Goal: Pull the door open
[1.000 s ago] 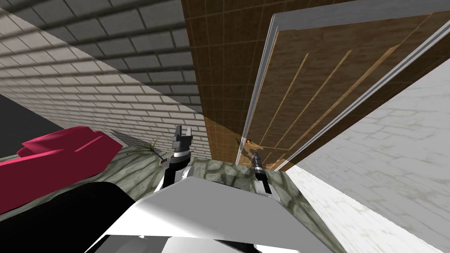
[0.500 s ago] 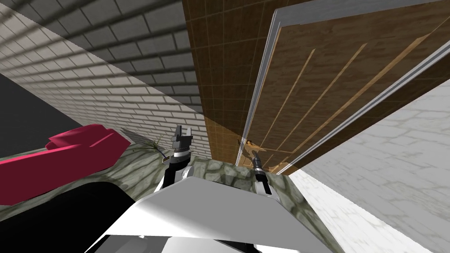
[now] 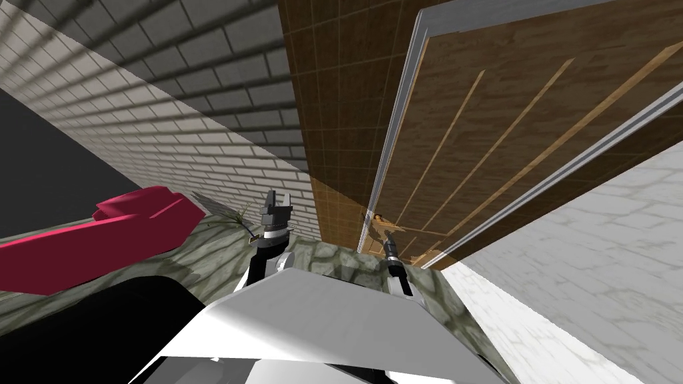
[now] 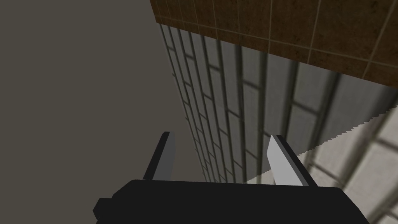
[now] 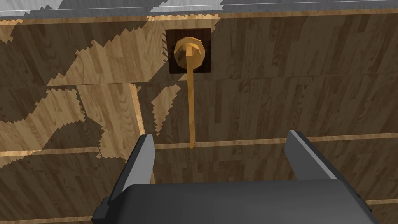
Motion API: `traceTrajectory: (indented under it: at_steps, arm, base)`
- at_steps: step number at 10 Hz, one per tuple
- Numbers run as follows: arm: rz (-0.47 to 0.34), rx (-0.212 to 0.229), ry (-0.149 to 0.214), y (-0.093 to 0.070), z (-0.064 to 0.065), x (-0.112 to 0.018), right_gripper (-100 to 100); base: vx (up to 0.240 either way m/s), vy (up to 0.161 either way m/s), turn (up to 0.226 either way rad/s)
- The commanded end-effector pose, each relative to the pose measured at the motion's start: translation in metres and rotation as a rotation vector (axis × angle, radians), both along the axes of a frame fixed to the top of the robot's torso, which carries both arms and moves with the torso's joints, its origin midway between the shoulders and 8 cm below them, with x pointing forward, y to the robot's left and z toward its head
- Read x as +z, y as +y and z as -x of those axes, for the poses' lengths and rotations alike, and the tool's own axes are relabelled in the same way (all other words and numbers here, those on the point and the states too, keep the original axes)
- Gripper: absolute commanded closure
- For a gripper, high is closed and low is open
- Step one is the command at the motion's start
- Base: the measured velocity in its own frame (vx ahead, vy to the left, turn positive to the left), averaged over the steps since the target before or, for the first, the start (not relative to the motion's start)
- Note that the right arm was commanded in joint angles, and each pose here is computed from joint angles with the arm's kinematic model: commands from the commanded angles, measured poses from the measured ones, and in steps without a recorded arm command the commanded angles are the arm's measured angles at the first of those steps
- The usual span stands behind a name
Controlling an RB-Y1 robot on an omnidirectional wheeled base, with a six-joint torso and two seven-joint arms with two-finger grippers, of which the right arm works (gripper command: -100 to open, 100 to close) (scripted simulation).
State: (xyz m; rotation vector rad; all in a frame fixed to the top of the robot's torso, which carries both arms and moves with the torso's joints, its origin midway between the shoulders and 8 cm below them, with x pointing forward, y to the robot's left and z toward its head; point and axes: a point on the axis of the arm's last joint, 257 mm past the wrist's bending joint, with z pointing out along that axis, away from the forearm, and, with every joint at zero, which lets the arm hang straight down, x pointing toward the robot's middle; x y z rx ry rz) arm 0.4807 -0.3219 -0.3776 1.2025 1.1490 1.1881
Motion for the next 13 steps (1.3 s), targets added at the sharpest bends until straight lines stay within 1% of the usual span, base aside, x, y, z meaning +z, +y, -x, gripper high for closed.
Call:
traceTrajectory:
  at_steps: [1,4,6,7,8,9,11,12,13]
  arm:
    - [-0.003,-0.003,0.011,-0.001,0.001,-0.005,-100]
    - [-0.011,-0.009,0.029,-0.006,0.001,-0.013,-100]
    - [-0.014,-0.012,0.035,-0.007,0.001,-0.015,-100]
    - [-0.013,-0.011,0.034,-0.007,0.001,-0.014,-100]
    - [-0.016,-0.039,0.035,-0.027,0.009,-0.016,-100]
    - [-0.016,-0.039,0.035,-0.027,0.009,-0.016,-100]
    - [-0.018,-0.076,0.036,-0.053,0.021,-0.017,-100]
    - [-0.018,-0.076,0.036,-0.053,0.021,-0.017,-100]
    - [-0.019,-0.107,0.036,-0.075,0.031,-0.017,-100]
  base:
    - [0.019,-0.057,0.032]
    - [0.014,-0.049,0.055]
    - [0.011,-0.035,0.028]
    - [0.004,-0.013,0.005]
    - [0.096,0.045,0.227]
    - [0.132,0.038,0.091]
    - [0.172,0.036,0.157]
    - [0.127,0.016,0.062]
    - [0.151,0.031,0.184]
